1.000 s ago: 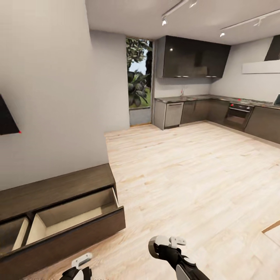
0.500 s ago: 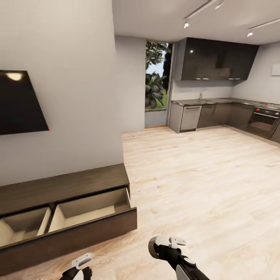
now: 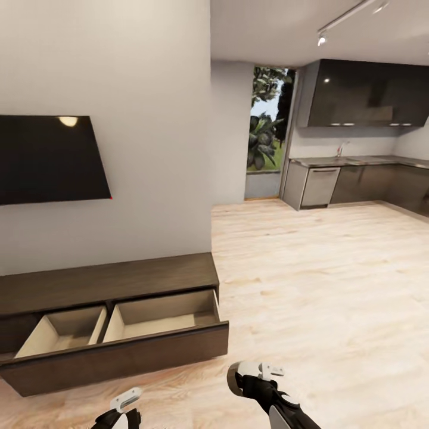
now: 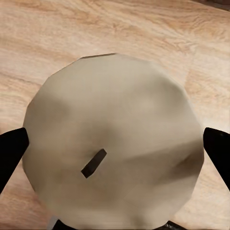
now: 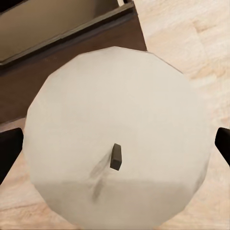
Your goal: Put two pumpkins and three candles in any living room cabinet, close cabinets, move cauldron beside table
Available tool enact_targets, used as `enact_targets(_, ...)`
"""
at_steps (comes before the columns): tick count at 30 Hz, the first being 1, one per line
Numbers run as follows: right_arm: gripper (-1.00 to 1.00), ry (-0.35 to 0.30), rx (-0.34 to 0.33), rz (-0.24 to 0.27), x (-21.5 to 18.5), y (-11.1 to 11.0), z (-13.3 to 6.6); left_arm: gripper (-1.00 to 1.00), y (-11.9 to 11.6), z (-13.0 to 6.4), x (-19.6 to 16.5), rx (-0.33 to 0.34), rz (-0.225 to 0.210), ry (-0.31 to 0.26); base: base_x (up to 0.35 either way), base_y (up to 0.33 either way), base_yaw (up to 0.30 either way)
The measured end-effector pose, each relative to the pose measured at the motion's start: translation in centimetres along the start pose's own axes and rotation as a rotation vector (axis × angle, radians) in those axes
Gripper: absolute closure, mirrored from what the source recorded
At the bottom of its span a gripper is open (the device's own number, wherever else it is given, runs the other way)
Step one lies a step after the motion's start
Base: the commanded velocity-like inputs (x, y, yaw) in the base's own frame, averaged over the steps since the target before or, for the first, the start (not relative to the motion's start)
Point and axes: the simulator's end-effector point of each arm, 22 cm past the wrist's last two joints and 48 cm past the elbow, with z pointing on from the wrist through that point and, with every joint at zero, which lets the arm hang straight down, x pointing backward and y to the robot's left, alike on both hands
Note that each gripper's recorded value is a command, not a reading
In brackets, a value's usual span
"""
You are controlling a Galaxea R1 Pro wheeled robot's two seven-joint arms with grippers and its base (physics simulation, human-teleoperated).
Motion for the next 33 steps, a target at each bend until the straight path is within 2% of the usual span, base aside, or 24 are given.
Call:
enact_targets(12,1.0,-0.011,-0.001,-0.002,-1.1,0.5,-1.3,1.0,0.1,-1.6,-0.5,0.003,-0.001,-0.006,0.0,0.0,0.261)
enact_targets(19,1.0,-0.013,-0.003,-0.006,-1.5,0.8,-2.0,1.0,0.2,-2.3,-0.7,0.003,0.0,-0.008,0.0,0.0,0.038)
enact_targets(33,1.0,-0.006,-0.003,-0.006,-1.4,0.8,-2.0,1.0,0.2,-2.4,-0.7,0.004,0.001,-0.008,0.023,0.0,0.001)
